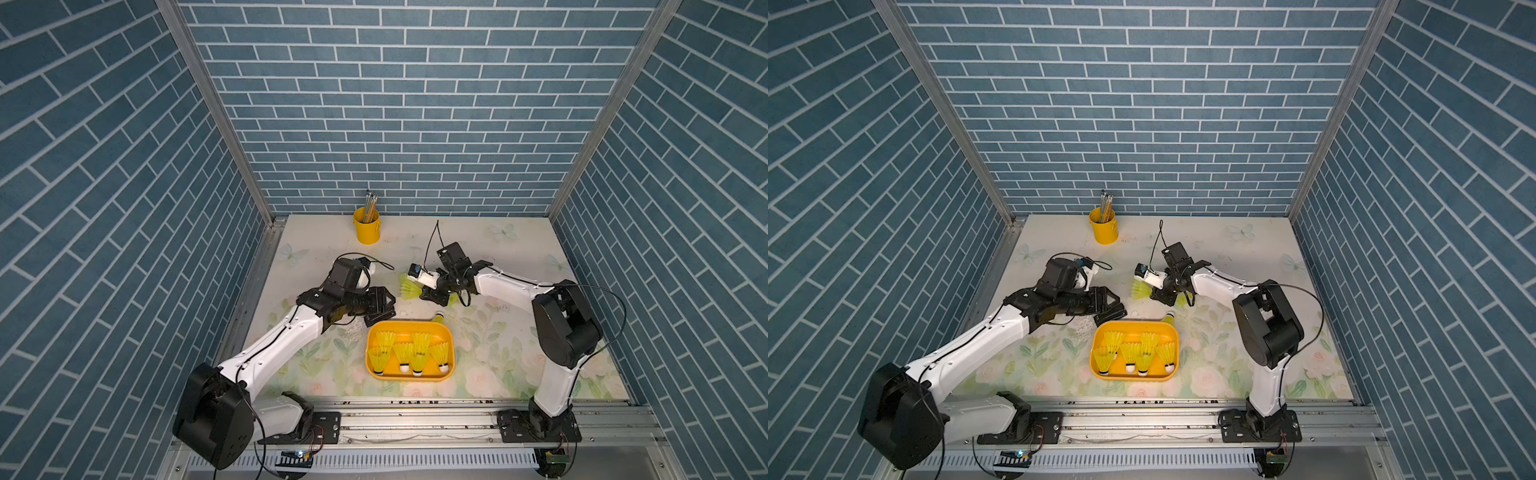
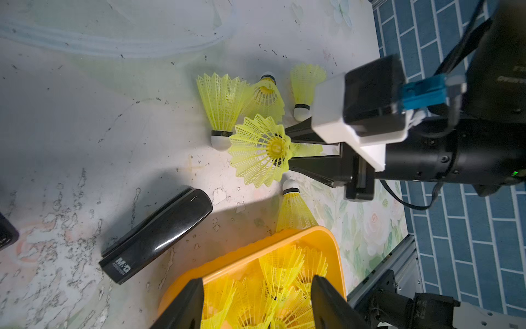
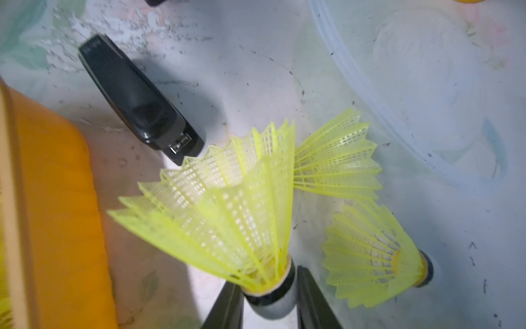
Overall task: Put the shuttlecocks into the storage box
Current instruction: Pick up the shuttlecock at the center of the board, then place the shuttlecock in the storage box.
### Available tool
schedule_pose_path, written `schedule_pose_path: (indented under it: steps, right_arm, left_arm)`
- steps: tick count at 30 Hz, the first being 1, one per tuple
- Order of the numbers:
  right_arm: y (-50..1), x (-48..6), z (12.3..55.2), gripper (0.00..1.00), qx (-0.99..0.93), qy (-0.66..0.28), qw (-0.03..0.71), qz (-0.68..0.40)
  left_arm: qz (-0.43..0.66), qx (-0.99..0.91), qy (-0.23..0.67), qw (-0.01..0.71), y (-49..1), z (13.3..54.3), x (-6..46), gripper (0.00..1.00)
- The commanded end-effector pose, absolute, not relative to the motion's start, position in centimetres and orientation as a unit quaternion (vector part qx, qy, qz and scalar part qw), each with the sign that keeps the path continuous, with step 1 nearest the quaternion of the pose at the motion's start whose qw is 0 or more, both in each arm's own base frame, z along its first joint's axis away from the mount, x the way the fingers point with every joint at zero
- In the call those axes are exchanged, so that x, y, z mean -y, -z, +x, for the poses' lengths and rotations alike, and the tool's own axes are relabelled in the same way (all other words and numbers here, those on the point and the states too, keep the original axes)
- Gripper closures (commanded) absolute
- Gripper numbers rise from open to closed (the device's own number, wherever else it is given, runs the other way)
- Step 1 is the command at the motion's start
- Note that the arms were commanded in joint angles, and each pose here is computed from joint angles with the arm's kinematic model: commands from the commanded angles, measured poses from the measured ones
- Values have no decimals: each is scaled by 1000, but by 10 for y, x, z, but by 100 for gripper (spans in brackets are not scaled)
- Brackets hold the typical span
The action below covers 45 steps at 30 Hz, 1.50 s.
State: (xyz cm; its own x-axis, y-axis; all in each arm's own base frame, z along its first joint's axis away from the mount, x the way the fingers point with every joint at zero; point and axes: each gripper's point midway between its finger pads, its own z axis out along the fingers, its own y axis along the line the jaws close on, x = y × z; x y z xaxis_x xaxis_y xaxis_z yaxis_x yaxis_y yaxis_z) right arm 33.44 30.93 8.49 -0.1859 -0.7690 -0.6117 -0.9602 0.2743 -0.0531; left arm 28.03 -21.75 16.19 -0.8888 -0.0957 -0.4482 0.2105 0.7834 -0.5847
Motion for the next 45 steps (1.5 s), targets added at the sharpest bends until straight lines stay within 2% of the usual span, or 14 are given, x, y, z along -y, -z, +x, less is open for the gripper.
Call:
schedule_pose_path:
  steps: [1,9,17,26,35,45]
  right_arm:
    - [-105,-308,319,88,-785,-216,265,-516]
    - [-147,-293,284,90,-828,-281,273,-401]
    - [-179,-274,217,91,-861,-363,260,-245]
    - [-170,-271,144,91,-888,-408,188,-103]
    - [-157,-263,119,92,-895,-420,150,-28]
    - [-122,-261,103,92,-912,-393,119,5]
  left_arm:
    - [33,-911,334,239,-163,277,216,34]
    - [53,-905,338,253,-169,266,225,34]
    - [81,-899,335,270,-171,241,237,34]
    - [129,-889,338,280,-174,201,256,35]
    - [156,-884,343,277,-169,170,263,35]
    - [163,-886,336,274,-163,161,266,35]
